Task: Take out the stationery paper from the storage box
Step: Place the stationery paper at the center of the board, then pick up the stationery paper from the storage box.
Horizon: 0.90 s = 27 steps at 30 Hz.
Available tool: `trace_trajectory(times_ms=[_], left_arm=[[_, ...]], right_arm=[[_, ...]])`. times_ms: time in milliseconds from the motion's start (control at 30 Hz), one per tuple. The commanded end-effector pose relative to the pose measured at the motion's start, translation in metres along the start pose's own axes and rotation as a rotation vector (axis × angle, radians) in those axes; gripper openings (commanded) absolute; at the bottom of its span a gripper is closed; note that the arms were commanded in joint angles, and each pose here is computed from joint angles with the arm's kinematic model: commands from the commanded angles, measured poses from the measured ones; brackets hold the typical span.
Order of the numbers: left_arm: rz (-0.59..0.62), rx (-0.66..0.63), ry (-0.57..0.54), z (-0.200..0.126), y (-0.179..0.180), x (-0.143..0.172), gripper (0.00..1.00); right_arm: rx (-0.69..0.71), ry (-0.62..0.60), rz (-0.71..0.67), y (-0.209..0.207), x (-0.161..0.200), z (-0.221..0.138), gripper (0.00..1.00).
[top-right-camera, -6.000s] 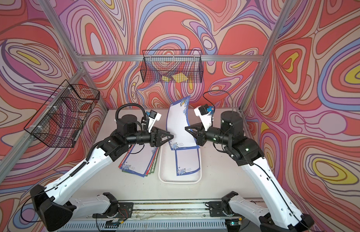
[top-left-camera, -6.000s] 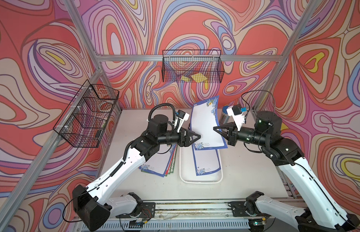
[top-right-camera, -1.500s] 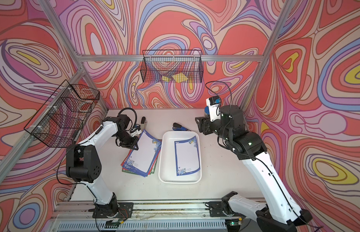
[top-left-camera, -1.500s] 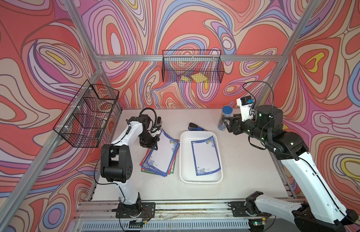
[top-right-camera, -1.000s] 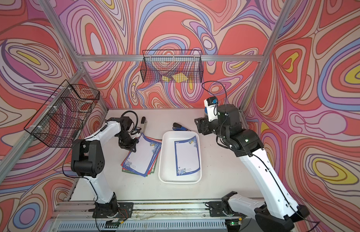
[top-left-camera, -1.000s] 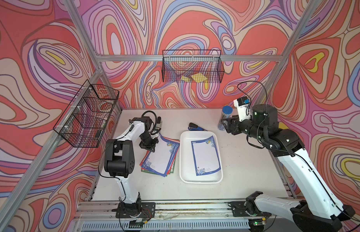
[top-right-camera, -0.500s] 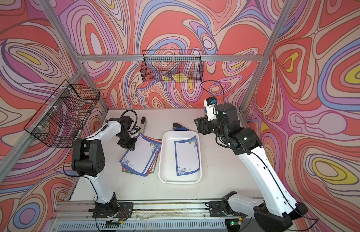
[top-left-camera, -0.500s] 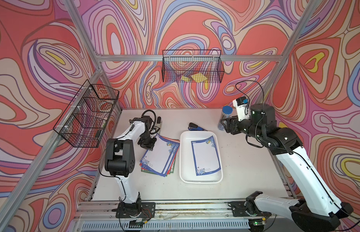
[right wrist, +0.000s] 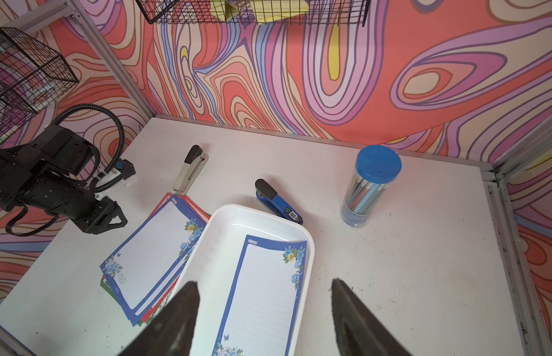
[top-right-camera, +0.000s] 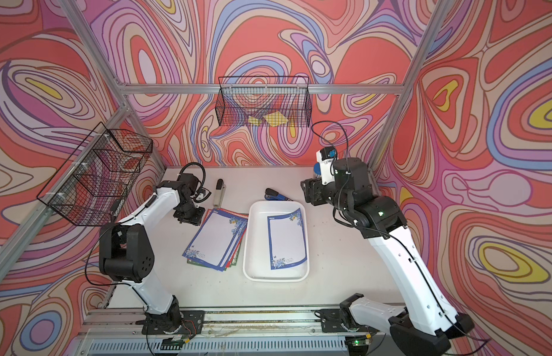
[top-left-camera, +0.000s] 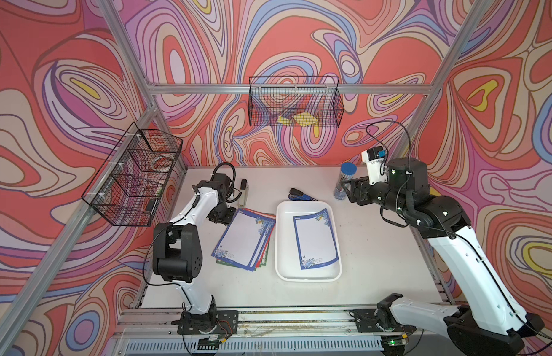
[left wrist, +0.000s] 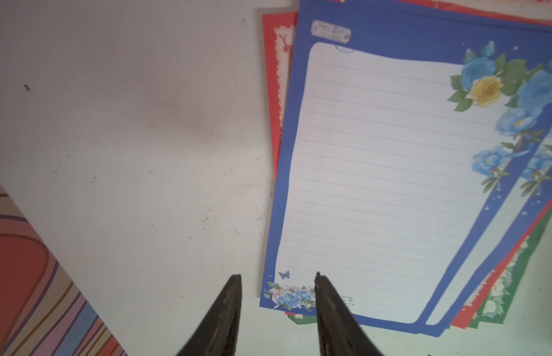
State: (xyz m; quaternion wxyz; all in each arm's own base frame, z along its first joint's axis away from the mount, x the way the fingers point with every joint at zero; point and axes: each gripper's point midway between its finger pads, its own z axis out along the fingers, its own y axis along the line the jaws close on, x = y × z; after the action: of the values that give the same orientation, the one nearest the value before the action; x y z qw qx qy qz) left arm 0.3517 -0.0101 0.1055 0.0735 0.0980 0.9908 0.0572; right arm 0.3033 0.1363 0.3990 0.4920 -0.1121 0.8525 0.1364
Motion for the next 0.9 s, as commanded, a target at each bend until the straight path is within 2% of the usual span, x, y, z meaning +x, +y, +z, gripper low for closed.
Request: trace_trajectory(times_ms=[0,167,400,500,600,733,867], left_arm=[[-0.029,-0.121,-0.078,-0.023,0.025,-0.003,0.43],[-0.015,-0.185,-0.278,-0.062,0.037,-0.017,0.43],[0.024,-0.05,-0.637,-0.125,0.01,-0.024,0.43],[0.003,0.073,-0.733,-0.145,-0.009,-0.021,0.44],[-0.053,0.25,-0.734,-0.149,-0.034,-0.018,0.44],[-0.108,0.447,-0.683,-0.138,-0.068,-0.017,0.45],[-0.097,0.522,-0.616,-0.126,-0.104,-0.017,0.45]], right_arm=[[0.015,0.004,-0.009,-0.002,-0.003,0.0,0.71],[0.024,0.006,-0.016,-0.004,-0.003,0.006,0.71],[0.043,0.026,-0.018,-0.007,0.001,0.016,0.71],[0.056,0.067,-0.015,-0.009,0.012,0.022,0.64],[0.094,0.149,0.022,-0.017,0.036,0.031,0.63],[0.085,0.293,0.134,-0.015,0.087,0.056,0.52],[0.073,0.425,0.276,-0.009,0.138,0.086,0.57]])
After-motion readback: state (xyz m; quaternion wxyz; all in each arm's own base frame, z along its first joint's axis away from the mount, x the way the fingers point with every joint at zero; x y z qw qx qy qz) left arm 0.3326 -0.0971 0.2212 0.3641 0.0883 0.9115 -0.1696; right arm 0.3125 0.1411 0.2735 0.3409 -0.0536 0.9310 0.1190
